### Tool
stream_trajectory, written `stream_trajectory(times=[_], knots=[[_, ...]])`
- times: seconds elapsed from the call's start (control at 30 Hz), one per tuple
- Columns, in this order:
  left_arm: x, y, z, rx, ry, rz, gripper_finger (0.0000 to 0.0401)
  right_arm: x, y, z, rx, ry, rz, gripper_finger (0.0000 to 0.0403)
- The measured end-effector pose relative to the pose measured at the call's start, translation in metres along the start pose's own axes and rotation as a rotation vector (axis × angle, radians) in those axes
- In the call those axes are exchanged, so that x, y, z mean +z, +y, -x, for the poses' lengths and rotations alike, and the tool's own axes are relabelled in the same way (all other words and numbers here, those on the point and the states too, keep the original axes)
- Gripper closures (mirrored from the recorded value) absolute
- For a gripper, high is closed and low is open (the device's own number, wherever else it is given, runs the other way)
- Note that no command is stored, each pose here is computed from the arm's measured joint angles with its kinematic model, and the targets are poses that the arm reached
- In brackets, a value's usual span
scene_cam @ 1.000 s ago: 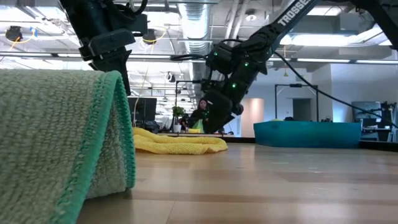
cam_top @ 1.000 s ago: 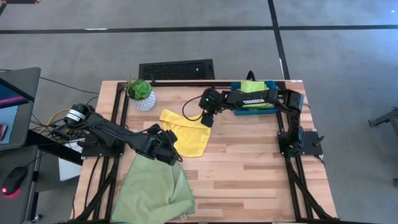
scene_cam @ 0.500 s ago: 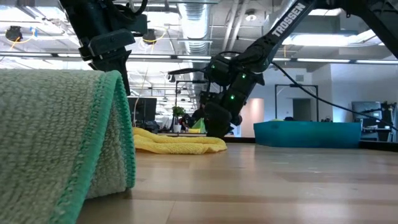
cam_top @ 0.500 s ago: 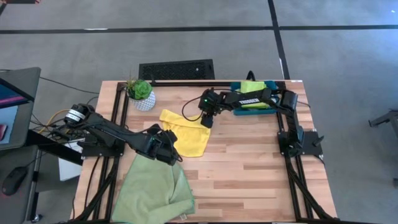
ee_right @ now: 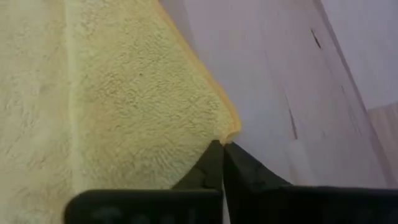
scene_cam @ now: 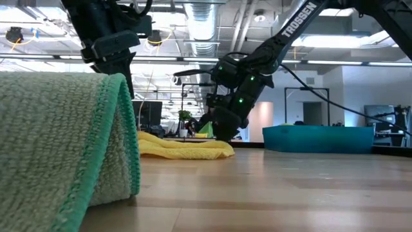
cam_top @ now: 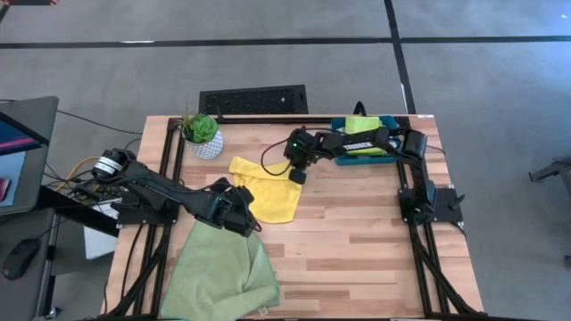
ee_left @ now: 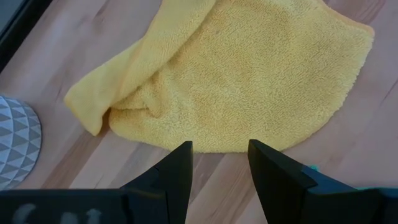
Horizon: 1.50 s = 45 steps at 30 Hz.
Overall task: Fold microfiber towels
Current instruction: Fold the yellow microfiber towel
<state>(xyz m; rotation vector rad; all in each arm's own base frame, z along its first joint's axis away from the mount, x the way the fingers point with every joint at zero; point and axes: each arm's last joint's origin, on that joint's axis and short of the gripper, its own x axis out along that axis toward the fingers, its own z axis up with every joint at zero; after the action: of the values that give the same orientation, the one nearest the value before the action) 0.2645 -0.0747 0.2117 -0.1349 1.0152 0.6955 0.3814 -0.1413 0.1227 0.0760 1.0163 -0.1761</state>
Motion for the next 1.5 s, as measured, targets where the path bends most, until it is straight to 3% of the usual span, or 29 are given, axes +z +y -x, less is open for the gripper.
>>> stream_trajectory(times=[0.27, 0.6, 0.93, 1.3, 1.5], knots=[[0.000, 0.011, -0.004, 0.079, 0.037, 0.054, 0.0252, 0.012, 0.016, 0.040, -0.004, -0.018, 0.066, 0.0397], [0.016, 0.044, -0.024, 0.206, 0.133, 0.070, 0.0260, 0.026, 0.049, 0.093, 0.023, -0.092, 0.152, 0.0399], [0.039, 0.080, -0.056, 0.200, 0.252, 0.055, 0.0281, 0.027, 0.066, 0.123, -0.049, -0.114, 0.196, 0.0399], [0.060, 0.066, -0.084, 0.082, 0.114, -0.201, 0.0283, 0.029, 0.055, 0.141, -0.071, -0.156, 0.132, 0.0399], [0.068, 0.063, -0.085, 0.061, 0.036, -0.344, 0.0283, 0.029, 0.053, 0.141, -0.074, -0.153, 0.128, 0.0399]])
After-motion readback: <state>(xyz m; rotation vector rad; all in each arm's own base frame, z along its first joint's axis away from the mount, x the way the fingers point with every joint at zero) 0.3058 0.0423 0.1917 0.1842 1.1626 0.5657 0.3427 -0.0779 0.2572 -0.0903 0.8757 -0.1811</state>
